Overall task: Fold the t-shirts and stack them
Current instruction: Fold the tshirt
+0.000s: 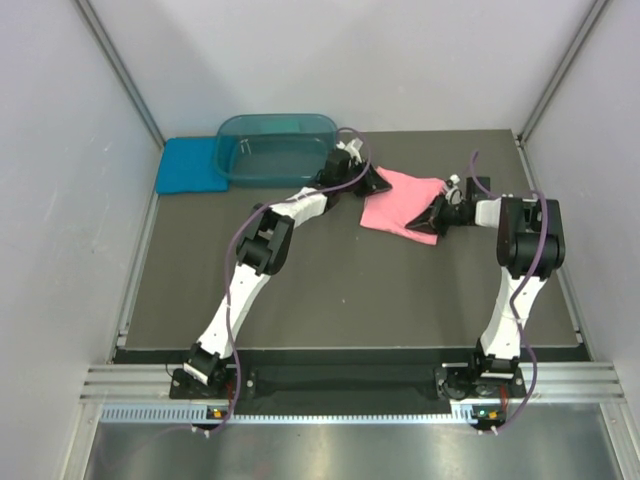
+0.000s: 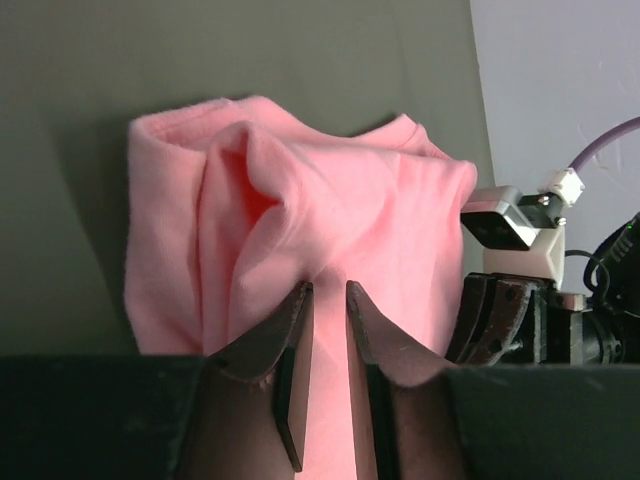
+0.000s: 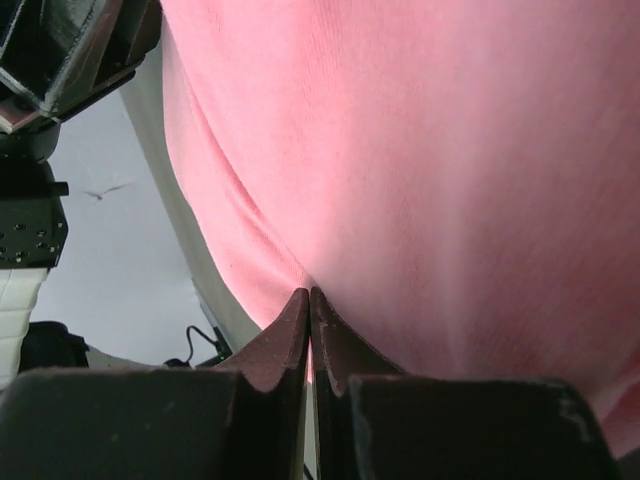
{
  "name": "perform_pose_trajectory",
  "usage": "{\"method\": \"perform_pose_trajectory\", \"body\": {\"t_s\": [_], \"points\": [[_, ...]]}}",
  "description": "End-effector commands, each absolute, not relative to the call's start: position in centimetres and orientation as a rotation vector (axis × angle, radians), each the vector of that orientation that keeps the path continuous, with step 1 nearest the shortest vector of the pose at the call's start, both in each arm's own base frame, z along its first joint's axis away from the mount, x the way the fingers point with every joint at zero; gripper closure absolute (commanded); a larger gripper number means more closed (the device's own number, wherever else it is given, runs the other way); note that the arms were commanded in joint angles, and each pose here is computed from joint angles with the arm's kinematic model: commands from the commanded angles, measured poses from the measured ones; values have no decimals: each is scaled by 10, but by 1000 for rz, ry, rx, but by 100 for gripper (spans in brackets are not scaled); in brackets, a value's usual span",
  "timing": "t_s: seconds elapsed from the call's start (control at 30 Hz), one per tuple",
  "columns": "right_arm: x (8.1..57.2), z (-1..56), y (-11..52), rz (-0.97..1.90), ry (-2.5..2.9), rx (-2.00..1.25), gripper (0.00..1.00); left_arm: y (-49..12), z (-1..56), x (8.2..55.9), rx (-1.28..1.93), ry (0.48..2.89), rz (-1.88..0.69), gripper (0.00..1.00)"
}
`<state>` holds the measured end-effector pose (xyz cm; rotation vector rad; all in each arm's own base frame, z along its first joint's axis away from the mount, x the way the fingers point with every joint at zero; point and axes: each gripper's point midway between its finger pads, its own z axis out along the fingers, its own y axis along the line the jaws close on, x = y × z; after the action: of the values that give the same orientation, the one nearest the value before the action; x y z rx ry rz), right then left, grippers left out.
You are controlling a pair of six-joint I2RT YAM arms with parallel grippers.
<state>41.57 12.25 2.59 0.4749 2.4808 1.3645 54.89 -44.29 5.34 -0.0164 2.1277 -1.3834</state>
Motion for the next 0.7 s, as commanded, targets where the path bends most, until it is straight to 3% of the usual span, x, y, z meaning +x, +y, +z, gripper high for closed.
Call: {"method": "perform_pose_trajectory", "body": {"t_s": [0.0,0.1,0.27,0.67], "points": [[422,43,115,1325,2422,362,99,-431,65,565,8,2095,-1319,75],[450,77,111,1308,2336,321,99,-432,104,557,58,2070,-1314,74],[495,93,104,1332,2217,380,99,-434,113,530,77,2095,-1340,73],[555,23,32,1238,2149,595,99,-416,62,451,92,2280,-1359,76]]}}
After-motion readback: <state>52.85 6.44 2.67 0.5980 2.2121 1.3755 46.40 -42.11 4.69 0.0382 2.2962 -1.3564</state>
